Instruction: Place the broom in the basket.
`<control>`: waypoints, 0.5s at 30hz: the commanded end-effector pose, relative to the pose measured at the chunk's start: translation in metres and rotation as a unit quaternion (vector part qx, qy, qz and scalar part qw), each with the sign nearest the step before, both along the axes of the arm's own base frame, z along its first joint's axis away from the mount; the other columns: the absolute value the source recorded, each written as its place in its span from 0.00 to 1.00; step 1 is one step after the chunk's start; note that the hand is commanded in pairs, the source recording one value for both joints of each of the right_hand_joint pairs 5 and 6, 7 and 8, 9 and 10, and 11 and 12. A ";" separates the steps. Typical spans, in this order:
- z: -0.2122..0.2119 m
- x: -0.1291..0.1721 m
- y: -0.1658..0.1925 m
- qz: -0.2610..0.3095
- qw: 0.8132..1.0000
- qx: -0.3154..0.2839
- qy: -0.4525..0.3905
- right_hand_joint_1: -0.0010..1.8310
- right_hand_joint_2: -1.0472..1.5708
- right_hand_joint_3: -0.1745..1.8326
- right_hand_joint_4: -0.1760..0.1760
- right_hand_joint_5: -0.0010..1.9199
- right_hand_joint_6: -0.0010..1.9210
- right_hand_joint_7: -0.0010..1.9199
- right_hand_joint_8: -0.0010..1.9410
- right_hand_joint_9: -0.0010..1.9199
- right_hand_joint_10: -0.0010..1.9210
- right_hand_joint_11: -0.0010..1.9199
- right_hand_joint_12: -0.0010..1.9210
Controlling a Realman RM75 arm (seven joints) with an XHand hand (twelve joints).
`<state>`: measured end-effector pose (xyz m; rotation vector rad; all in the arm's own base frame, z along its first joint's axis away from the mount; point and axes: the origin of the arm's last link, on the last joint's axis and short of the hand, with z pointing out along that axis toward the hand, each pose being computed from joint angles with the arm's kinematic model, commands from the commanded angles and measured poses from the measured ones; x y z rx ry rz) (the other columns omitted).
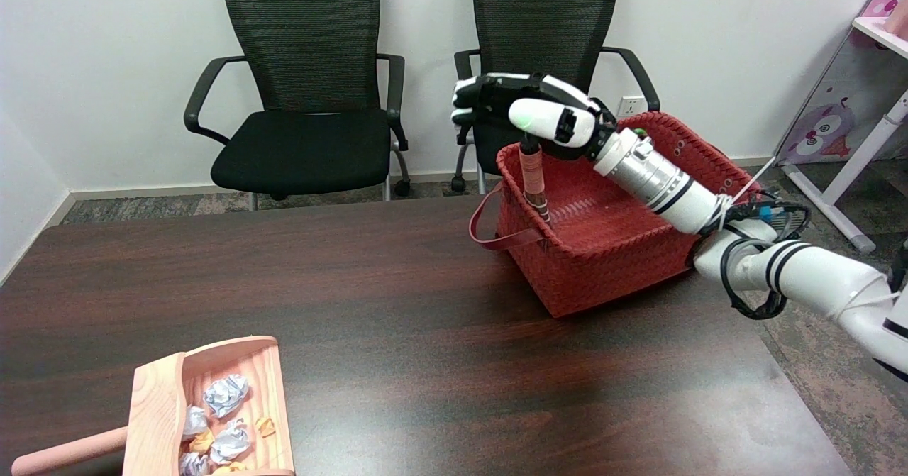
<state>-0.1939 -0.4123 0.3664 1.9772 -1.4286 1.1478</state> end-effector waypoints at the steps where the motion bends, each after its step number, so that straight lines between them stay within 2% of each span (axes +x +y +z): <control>1: 0.030 0.063 0.011 0.098 0.992 -0.076 0.004 0.40 0.57 0.57 0.10 0.25 0.25 0.25 0.25 0.10 0.10 0.22 0.22; 5: 0.031 0.079 0.019 0.127 0.988 -0.089 0.000 0.41 0.60 0.54 0.01 0.25 0.25 0.25 0.25 0.11 0.11 0.22 0.22; 12: 0.013 0.101 0.032 0.143 0.987 -0.074 0.014 0.42 0.64 0.52 0.00 0.30 0.30 0.30 0.30 0.12 0.12 0.24 0.24; 15: -0.010 0.108 0.040 0.141 0.989 -0.044 0.011 0.42 0.67 0.53 0.00 0.32 0.32 0.32 0.32 0.14 0.14 0.26 0.26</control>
